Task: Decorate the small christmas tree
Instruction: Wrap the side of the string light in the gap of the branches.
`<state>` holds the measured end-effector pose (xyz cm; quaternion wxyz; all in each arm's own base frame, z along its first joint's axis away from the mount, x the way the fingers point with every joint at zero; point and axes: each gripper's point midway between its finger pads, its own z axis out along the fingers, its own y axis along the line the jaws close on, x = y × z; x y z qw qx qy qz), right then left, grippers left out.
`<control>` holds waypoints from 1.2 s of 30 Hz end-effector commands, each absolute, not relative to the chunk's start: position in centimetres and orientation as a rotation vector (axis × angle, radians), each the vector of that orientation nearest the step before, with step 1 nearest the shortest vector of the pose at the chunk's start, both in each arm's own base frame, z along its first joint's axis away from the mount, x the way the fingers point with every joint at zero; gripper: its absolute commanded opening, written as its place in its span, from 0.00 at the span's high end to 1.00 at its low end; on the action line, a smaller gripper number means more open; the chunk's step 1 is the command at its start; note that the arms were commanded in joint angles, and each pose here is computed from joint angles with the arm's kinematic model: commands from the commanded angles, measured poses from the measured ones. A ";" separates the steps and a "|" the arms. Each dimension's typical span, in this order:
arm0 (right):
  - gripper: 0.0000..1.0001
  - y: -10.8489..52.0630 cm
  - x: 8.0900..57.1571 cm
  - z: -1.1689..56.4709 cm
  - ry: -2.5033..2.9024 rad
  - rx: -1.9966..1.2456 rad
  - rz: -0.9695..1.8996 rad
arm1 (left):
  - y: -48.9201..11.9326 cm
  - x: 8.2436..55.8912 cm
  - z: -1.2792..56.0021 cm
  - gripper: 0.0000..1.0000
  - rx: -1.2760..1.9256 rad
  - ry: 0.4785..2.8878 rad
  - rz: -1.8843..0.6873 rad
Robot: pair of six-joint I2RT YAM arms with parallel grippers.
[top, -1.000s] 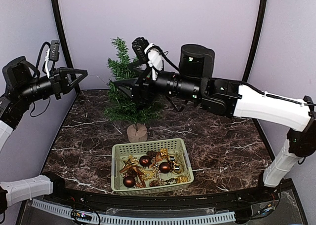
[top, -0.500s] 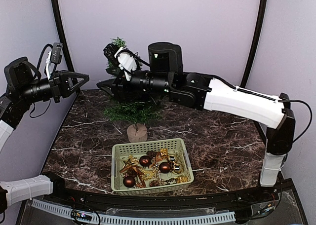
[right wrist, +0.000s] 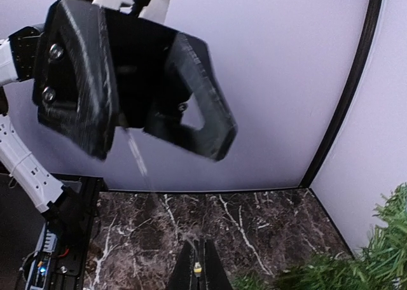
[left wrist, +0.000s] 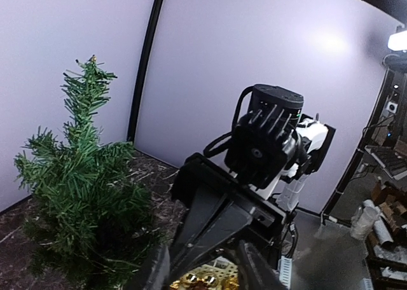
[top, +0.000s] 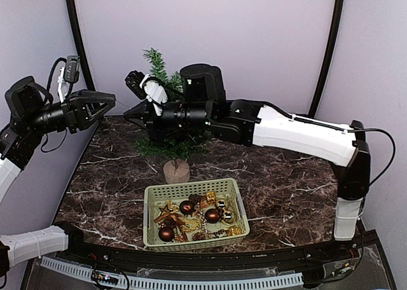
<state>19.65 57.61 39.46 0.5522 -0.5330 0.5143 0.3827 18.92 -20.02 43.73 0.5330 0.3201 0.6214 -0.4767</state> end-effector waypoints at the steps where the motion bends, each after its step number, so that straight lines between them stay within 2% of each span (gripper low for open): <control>1: 1.00 55.6 15.3 42.2 1.133 -1.252 1.117 | -19.1 19.7 44.6 0.43 0.657 1.463 -1.077; 7: 1.00 52.6 11.7 41.6 1.147 -1.269 1.253 | -16.7 24.4 42.6 0.27 0.384 1.597 -0.928; 14: 1.00 50.2 10.9 39.2 1.249 -1.218 1.299 | -16.2 27.5 39.5 0.17 0.233 1.695 -0.917; 19: 1.00 48.4 11.8 37.9 1.319 -1.101 1.294 | -17.2 28.1 38.3 0.15 0.244 1.715 -0.984; 29: 1.00 43.0 16.7 39.7 1.379 -0.683 1.288 | -17.7 29.4 35.2 0.17 0.245 1.787 -0.978; 36: 1.00 42.9 14.1 39.0 1.375 -0.815 1.400 | -17.5 30.1 33.7 0.16 0.205 1.821 -0.960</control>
